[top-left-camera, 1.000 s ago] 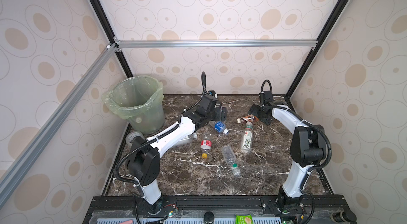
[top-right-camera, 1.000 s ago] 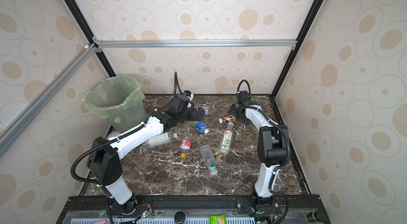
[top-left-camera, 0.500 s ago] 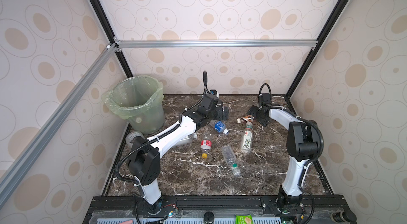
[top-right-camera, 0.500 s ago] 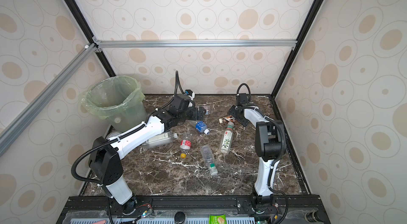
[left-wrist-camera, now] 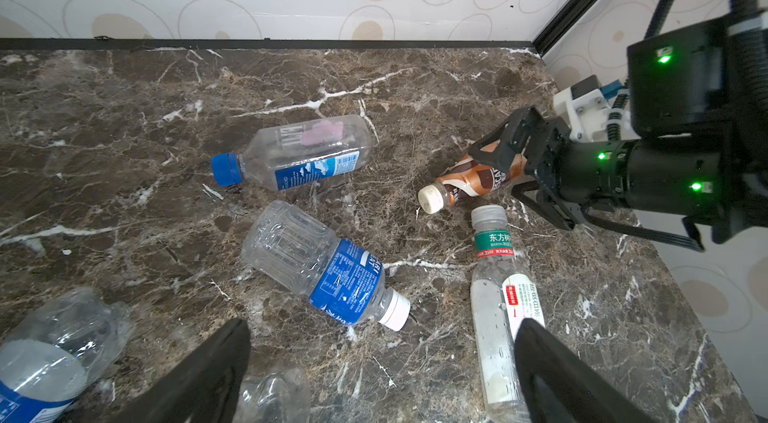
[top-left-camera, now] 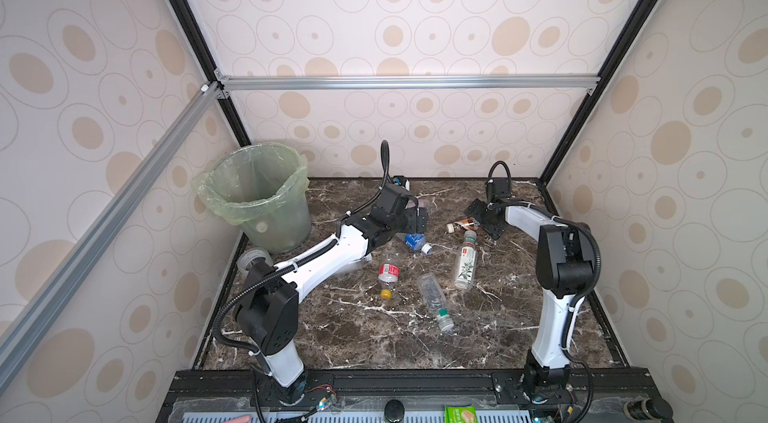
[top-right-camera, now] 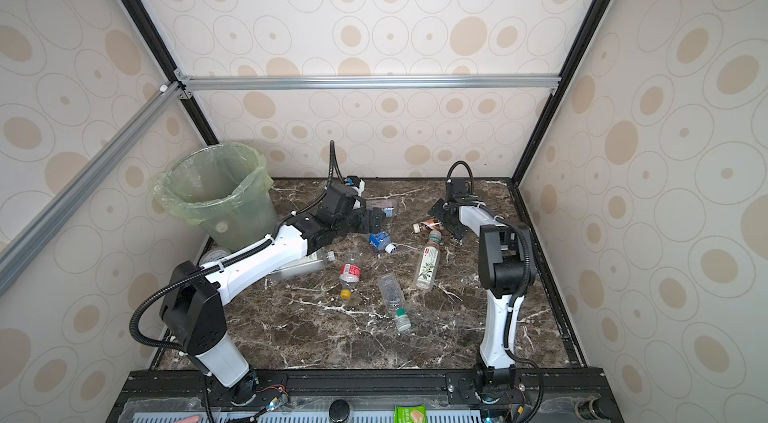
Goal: Throw the plastic bottles in the bin
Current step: 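Close the right gripper around the brown Nescafe bottle's body, then lift the Nescafe bottle cap-down with the right gripper toward the left gripper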
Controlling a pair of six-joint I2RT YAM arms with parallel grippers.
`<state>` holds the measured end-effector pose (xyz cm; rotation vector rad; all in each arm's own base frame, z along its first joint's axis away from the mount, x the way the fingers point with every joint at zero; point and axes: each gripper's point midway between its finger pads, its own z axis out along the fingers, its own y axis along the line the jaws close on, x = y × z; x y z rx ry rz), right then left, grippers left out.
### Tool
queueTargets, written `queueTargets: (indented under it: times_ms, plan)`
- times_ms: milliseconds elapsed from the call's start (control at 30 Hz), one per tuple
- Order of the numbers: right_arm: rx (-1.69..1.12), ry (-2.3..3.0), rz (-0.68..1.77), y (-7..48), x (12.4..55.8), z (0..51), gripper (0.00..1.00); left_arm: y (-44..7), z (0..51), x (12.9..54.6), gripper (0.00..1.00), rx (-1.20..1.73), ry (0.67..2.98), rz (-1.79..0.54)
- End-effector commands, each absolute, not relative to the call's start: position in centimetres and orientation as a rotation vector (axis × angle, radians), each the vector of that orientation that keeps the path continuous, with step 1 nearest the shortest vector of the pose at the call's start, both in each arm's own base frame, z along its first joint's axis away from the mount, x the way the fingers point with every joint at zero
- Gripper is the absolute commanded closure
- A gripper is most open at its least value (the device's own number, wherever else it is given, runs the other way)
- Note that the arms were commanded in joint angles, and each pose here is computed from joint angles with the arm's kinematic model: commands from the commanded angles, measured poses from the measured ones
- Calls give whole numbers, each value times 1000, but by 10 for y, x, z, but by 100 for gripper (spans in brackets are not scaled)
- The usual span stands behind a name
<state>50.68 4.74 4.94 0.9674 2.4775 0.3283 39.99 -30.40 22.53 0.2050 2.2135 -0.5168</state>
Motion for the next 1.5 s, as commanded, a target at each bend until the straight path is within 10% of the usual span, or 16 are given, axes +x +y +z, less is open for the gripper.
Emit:
queueTargets:
  times_ms: [0, 600, 1467]
  plan:
    - [1014, 2454, 359, 45, 516, 45, 1, -302, 249, 397, 1, 207, 2145, -518]
    - [1132, 2417, 437, 49, 522, 23, 30, -292, 247, 393, 1, 213, 2140, -477]
    - [986, 2292, 651, 71, 563, 91, 43, -283, 251, 387, 1, 195, 2133, -464]
